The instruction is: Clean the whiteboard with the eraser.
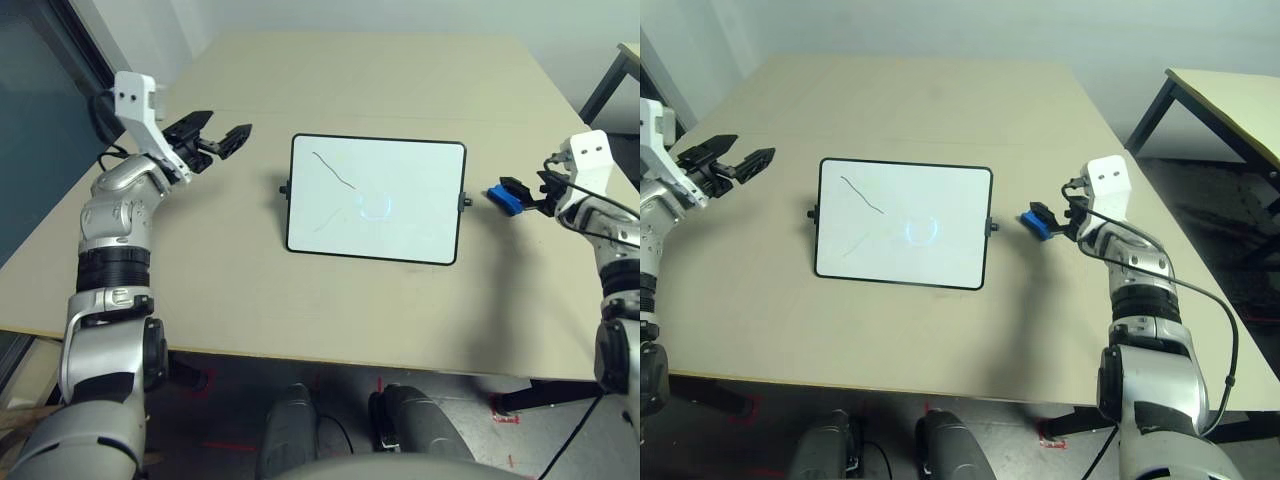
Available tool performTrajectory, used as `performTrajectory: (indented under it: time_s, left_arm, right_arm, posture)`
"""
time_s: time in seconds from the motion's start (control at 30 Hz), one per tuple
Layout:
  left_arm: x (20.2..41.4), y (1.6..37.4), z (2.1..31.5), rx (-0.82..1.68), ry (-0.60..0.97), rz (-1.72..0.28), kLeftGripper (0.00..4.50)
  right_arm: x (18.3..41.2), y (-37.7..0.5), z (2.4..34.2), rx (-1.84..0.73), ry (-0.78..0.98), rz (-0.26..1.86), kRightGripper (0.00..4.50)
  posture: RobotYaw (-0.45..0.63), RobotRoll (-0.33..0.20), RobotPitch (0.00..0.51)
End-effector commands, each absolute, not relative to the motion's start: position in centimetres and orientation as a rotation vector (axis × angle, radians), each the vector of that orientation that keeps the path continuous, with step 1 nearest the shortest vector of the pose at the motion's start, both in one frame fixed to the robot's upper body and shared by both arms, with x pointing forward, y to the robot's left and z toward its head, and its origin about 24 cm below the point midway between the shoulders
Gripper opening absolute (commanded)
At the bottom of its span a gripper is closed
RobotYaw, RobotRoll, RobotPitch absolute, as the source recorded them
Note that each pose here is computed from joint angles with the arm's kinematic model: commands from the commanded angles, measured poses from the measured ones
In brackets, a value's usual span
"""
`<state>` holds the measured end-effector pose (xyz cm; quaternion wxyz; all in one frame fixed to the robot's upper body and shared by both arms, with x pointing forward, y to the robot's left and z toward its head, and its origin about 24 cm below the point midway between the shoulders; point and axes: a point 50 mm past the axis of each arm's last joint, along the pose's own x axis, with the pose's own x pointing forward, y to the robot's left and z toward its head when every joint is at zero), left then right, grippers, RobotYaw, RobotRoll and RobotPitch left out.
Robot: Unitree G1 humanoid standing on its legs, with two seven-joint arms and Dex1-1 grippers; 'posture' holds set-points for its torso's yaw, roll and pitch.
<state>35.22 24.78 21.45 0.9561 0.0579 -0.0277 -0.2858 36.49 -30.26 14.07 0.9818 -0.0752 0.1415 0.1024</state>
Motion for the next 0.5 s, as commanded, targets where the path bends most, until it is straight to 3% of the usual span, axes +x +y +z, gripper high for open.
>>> performTrajectory:
  time_s: [0.03,0.5]
  left_arm:
    - [34.8,23.2,21.6,0.141,-0.008,-0.677,4.5]
    - [34.2,21.3,21.4,0.151,0.02,-0.743,4.5]
  right_arm:
    - [36.4,-30.5,13.3,-0.188,0.37,0.209,4.47]
    - [36.4,-30.0,11.5,-0.23,0.517,0.187,4.47]
  posture:
    - [-0.11,0.0,0.038]
    - [-0.12,0.0,0.038]
